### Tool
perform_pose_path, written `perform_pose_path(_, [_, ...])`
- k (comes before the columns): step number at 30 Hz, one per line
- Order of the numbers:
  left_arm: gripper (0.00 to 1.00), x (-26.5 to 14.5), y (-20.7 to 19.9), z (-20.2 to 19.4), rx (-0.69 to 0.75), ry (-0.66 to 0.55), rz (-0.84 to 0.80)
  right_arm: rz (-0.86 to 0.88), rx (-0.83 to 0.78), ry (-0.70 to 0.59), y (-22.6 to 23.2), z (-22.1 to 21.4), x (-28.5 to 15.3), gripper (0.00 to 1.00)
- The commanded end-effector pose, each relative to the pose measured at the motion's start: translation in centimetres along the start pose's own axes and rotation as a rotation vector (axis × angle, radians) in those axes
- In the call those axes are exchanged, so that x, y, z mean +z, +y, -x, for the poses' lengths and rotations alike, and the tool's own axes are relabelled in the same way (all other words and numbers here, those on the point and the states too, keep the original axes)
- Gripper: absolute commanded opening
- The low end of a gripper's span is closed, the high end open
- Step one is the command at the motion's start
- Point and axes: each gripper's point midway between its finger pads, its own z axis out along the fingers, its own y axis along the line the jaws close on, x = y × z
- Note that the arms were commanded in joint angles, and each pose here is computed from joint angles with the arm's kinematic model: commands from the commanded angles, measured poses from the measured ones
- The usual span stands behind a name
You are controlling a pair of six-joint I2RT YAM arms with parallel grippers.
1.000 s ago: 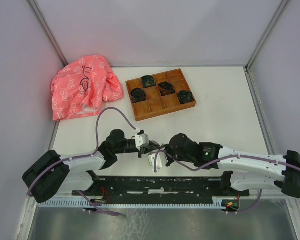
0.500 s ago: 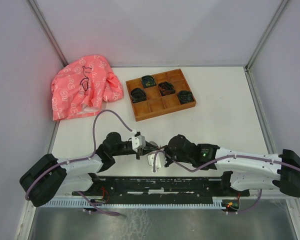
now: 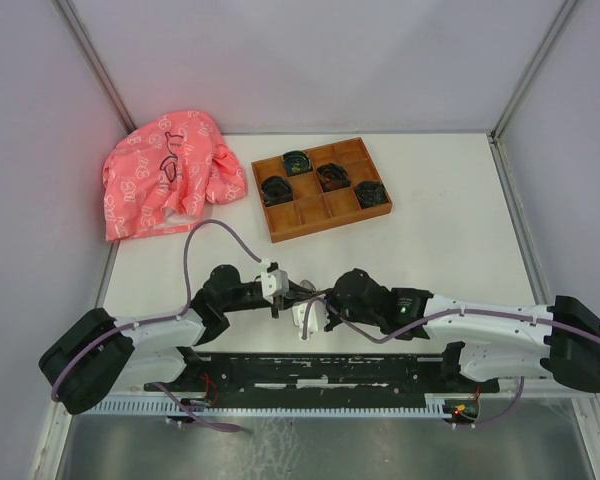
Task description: Put the keys on the keyring
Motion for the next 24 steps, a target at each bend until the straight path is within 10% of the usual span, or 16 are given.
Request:
perform_pose_path(1, [0.03, 0.1, 1.8, 3.2, 0.08, -0.098, 0.079, -0.035, 0.047, -0.019, -0.5, 0.3, -0.5, 0.09])
perform_pose_path(24, [0.03, 1.8, 6.8, -1.9, -0.06, 0.146, 0.272, -0.774, 0.948, 0.117, -6.9, -5.8, -10.1, 0.77])
